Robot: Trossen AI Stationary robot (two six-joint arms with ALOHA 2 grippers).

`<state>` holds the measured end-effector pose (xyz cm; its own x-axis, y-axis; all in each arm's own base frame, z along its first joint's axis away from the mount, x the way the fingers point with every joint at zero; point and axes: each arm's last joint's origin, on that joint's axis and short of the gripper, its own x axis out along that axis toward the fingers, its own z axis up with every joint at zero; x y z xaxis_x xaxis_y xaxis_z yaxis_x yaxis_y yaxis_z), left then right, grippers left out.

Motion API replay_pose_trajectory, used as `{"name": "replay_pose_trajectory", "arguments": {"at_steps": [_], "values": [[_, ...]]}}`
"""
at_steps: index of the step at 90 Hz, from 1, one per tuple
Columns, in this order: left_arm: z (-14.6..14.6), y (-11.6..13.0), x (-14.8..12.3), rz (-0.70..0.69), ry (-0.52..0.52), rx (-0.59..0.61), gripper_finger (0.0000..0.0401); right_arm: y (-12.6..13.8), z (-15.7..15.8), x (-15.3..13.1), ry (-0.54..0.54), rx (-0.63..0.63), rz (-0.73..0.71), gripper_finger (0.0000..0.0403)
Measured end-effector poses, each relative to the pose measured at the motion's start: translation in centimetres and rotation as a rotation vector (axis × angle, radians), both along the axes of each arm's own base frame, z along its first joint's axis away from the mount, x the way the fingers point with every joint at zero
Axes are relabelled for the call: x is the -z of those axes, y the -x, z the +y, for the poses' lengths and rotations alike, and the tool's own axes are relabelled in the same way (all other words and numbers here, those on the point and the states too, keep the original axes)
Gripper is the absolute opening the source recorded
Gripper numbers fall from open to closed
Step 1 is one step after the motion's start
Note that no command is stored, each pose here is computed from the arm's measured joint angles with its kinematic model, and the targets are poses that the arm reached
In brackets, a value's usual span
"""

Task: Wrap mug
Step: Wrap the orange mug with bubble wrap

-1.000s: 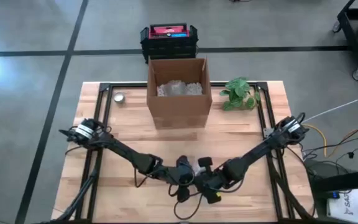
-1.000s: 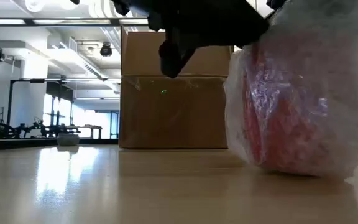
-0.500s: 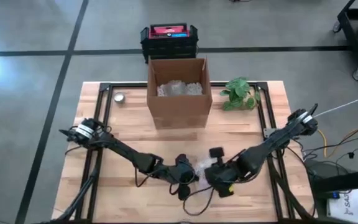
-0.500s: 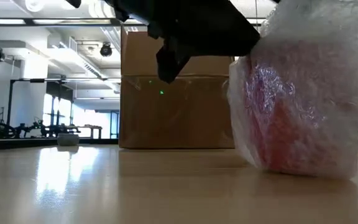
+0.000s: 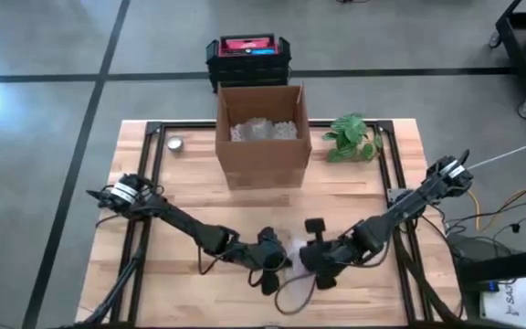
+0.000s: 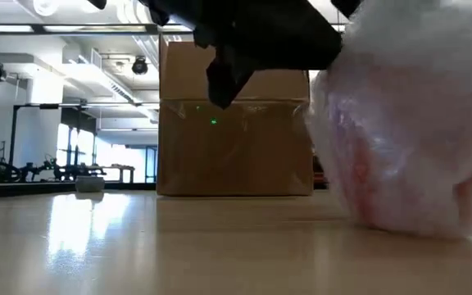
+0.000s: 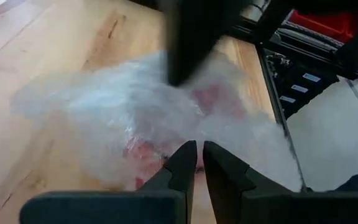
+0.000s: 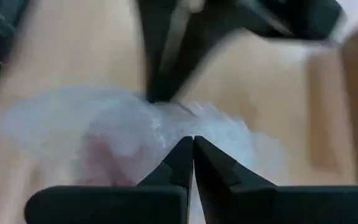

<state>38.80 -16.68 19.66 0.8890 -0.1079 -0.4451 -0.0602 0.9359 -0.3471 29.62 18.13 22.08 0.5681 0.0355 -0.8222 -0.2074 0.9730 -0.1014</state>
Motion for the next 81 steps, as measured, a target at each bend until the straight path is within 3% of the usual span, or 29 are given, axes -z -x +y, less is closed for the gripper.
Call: {"name": "replay_pose_trajectory", "arguments": {"at_steps": [16,35,47,65,81], "values": [[0.1,0.0,0.0,-0.003,-0.004,-0.01,0.0022,-0.1,0.1,3.8,0.014,0.023,0.128,0.0],[0.1,0.0,-0.1,-0.009,0.0,-0.009,0.0022,-0.5,0.3,5.9,0.046,0.03,0.174,0.0],[0.1,0.2,-0.7,-0.013,0.006,-0.001,0.0022,-0.5,0.3,6.1,0.044,0.035,0.178,0.0],[-0.6,2.1,-4.4,-0.033,0.057,0.104,0.0022,-0.3,0.2,5.2,0.018,0.044,0.16,0.0],[-1.4,2.4,-1.6,0.106,0.006,0.096,0.0021,-0.2,0.2,5.0,0.023,0.031,0.155,0.0]]}}
